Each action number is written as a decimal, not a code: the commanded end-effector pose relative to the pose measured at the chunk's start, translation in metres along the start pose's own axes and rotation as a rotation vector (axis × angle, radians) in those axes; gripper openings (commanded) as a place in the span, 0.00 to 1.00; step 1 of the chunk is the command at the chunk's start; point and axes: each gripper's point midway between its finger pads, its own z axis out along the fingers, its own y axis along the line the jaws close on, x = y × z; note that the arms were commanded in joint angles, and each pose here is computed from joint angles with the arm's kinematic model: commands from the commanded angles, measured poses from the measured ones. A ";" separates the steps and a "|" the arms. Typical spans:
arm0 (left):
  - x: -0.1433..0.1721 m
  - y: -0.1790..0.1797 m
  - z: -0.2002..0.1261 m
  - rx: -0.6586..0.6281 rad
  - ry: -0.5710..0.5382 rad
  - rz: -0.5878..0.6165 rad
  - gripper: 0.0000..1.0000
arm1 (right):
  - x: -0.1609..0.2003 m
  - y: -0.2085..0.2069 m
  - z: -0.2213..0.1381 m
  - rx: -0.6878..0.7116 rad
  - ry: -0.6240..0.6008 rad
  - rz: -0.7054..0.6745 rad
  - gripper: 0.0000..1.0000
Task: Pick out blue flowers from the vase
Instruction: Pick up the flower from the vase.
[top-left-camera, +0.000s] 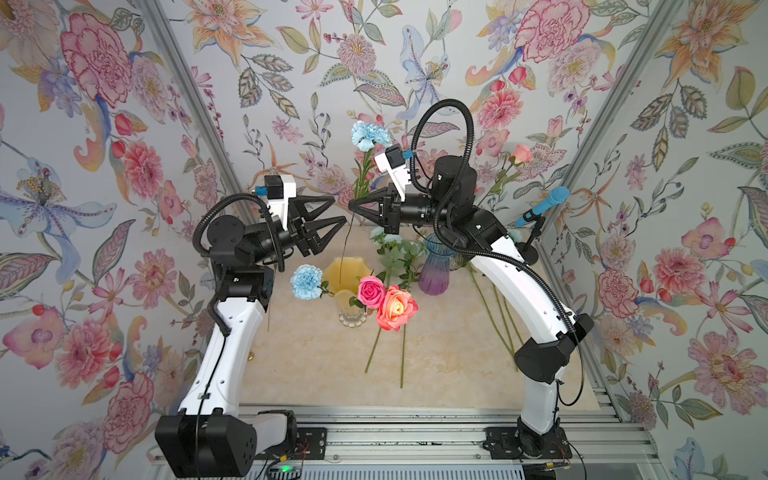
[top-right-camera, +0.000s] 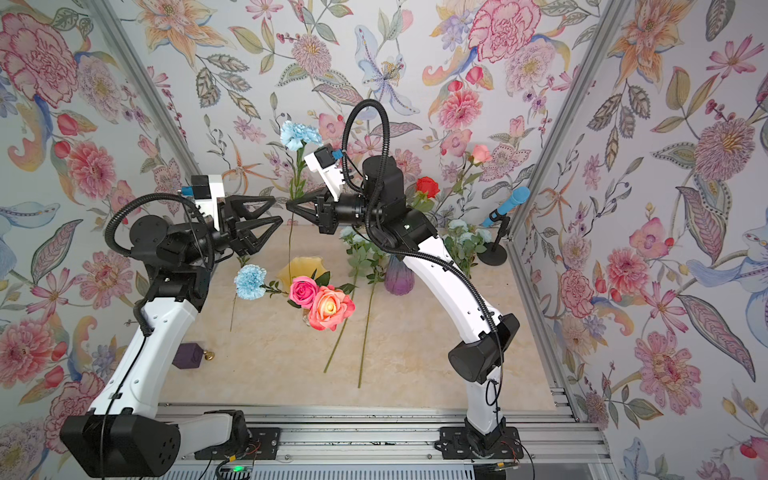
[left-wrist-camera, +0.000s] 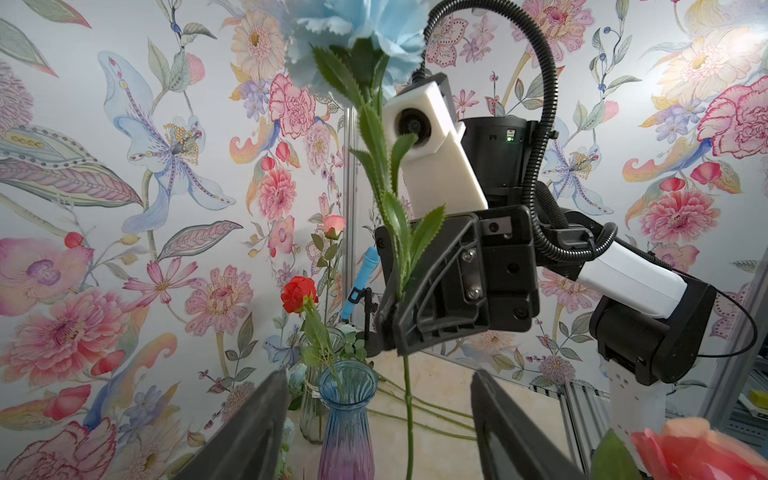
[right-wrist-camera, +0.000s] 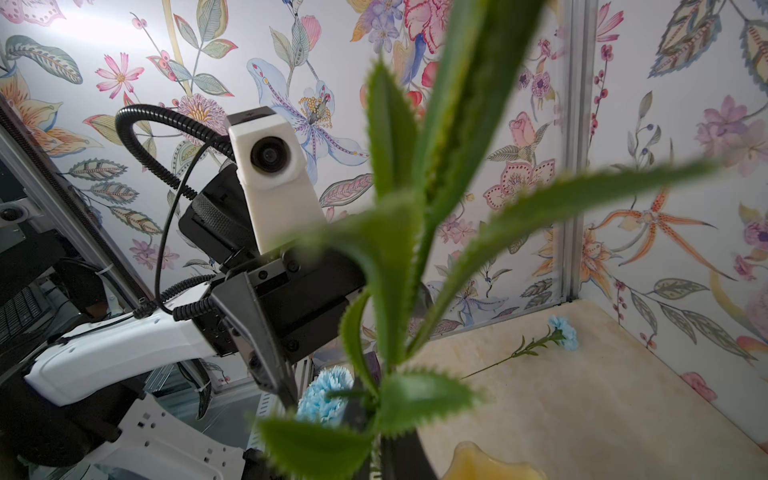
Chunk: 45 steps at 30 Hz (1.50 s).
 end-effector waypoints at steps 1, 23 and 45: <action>0.002 -0.006 0.007 0.036 0.036 0.030 0.64 | -0.004 0.005 0.002 0.003 -0.001 -0.052 0.01; 0.026 0.007 0.025 0.002 0.115 0.004 0.30 | 0.008 -0.002 0.010 0.196 0.045 -0.188 0.00; 0.046 0.018 0.028 -0.023 0.168 -0.021 0.39 | 0.001 0.001 -0.001 0.246 0.032 -0.213 0.00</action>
